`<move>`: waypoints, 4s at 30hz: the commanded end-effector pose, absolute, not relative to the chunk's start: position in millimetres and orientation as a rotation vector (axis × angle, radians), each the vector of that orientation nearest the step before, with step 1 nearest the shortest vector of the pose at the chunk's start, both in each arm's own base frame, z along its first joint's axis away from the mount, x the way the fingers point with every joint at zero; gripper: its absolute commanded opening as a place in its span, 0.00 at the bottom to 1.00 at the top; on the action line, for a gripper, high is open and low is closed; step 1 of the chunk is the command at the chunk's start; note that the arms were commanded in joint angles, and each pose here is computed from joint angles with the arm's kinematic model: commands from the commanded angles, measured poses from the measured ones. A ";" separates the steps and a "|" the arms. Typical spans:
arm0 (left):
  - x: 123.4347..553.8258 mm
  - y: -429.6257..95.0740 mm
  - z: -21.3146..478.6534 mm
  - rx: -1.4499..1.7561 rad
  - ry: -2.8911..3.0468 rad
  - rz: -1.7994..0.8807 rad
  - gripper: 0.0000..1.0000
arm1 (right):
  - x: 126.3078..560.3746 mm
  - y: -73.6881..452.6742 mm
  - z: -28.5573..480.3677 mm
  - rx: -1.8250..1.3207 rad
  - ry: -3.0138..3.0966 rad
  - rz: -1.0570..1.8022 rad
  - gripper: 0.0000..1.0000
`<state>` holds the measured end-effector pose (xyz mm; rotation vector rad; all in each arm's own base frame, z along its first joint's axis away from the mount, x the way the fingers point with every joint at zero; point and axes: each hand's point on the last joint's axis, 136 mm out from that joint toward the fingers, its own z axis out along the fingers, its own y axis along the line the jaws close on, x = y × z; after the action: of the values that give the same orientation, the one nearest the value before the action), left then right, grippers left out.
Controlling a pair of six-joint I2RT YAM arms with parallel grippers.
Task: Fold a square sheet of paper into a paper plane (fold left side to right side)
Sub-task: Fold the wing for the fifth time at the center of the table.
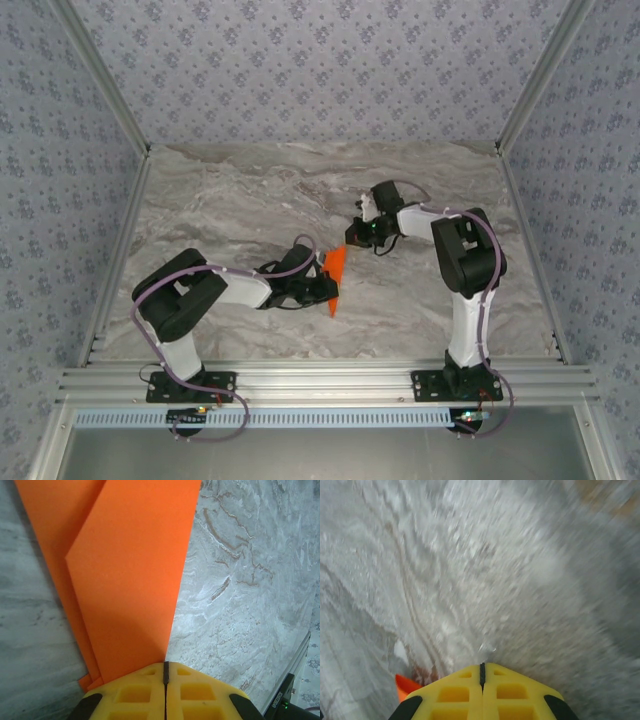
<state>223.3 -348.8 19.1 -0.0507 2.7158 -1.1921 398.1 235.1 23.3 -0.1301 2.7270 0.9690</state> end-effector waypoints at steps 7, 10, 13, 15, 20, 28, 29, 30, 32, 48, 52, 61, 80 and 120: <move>194.9 -322.7 -22.3 -0.109 2.916 -1.016 0.06 | 407.4 219.0 94.7 -0.175 2.553 0.921 0.04; 196.1 -323.5 -20.6 -0.107 2.913 -1.018 0.06 | 365.8 229.8 90.6 -0.208 2.581 1.011 0.03; 196.1 -323.2 -20.0 -0.109 2.911 -1.018 0.07 | 335.5 249.7 85.9 -0.233 2.599 1.116 0.04; 196.3 -323.5 -19.7 -0.106 2.911 -1.018 0.07 | 321.7 262.7 79.0 -0.239 2.620 1.172 0.04; 197.7 -326.6 -15.2 -0.093 2.900 -1.034 0.07 | 303.6 283.1 50.2 -0.246 2.707 1.183 0.04; 203.8 -334.8 15.2 -0.010 2.818 -1.099 0.11 | 296.0 268.1 5.1 -0.146 2.863 1.037 0.03; 204.2 -335.5 19.8 -0.001 2.805 -1.109 0.11 | 294.8 265.8 1.6 -0.145 2.875 1.018 0.03; 204.8 -336.8 26.1 0.012 2.787 -1.124 0.12 | 293.5 264.1 -1.7 -0.145 2.887 1.004 0.03; 204.9 -338.5 36.7 0.029 2.760 -1.152 0.14 | 292.0 262.7 -6.0 -0.142 2.899 0.996 0.03; 195.3 -354.6 47.8 0.088 2.770 -1.208 0.20 | 290.3 263.1 -10.1 -0.159 2.917 0.969 0.03; 194.5 -352.6 35.2 0.076 2.800 -1.178 0.20 | 289.4 262.3 -10.4 -0.162 2.922 0.960 0.03; 189.3 -348.1 23.0 0.068 2.840 -1.148 0.20 | 290.9 260.7 -10.8 -0.165 2.926 0.938 0.03; 157.4 -336.4 4.8 0.087 2.943 -1.056 0.19 | 294.2 245.5 -20.2 -0.106 2.976 0.884 0.03; 121.9 -313.0 -0.5 0.102 2.973 -1.034 0.14 | 296.4 239.2 -25.5 -0.104 3.008 0.841 0.03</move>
<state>160.7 -333.8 20.7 0.0780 2.7973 -1.1067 300.6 274.4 16.4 -0.2011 2.8712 1.0962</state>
